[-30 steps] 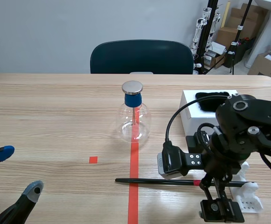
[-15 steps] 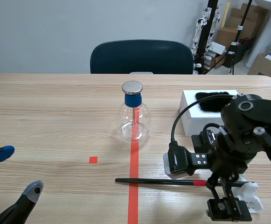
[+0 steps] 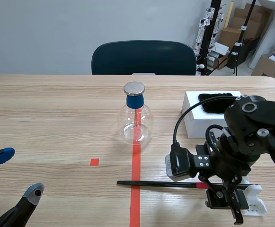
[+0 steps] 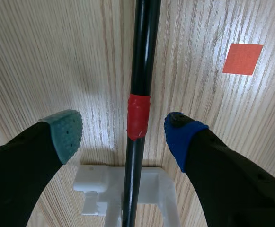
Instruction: Do the electroscope experiment. pick up the black charging rod
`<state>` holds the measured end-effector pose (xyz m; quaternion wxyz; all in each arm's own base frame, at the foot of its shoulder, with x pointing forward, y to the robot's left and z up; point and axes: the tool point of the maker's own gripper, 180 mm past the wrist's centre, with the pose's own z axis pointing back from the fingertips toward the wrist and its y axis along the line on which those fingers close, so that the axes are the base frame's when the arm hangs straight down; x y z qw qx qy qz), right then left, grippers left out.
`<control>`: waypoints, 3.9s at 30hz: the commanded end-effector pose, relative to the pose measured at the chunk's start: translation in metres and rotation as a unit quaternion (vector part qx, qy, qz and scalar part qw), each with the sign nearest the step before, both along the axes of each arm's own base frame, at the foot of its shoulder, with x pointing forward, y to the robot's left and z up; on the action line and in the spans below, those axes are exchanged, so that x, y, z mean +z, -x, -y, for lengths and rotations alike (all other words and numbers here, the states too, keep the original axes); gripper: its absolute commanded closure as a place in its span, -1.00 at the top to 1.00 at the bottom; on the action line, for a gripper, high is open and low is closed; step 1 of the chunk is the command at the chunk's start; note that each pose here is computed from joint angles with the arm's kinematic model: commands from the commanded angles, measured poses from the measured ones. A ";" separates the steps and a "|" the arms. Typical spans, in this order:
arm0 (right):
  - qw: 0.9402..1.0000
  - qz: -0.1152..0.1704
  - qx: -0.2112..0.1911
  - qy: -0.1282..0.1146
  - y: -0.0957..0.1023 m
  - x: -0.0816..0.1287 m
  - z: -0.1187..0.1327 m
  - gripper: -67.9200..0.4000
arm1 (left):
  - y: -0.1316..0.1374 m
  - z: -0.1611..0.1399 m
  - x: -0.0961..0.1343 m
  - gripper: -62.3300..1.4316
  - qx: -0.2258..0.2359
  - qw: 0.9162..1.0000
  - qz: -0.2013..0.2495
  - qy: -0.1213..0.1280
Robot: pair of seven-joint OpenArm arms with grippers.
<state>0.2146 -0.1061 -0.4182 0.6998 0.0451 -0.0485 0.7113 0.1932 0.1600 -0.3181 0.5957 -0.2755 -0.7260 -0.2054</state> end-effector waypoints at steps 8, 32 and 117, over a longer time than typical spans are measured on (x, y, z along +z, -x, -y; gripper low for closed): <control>1.000 0.014 -0.001 -0.008 -0.012 0.008 0.000 -0.15 | -0.003 -0.002 0.010 1.00 -0.001 1.000 0.020 0.005; 1.000 0.018 0.002 -0.007 -0.013 0.008 0.000 -0.99 | -0.003 -0.002 0.010 1.00 -0.001 1.000 0.020 0.005; 0.708 0.695 -0.041 -0.119 0.054 0.212 -0.009 -0.99 | -0.003 -0.002 0.010 1.00 -0.001 1.000 0.019 0.005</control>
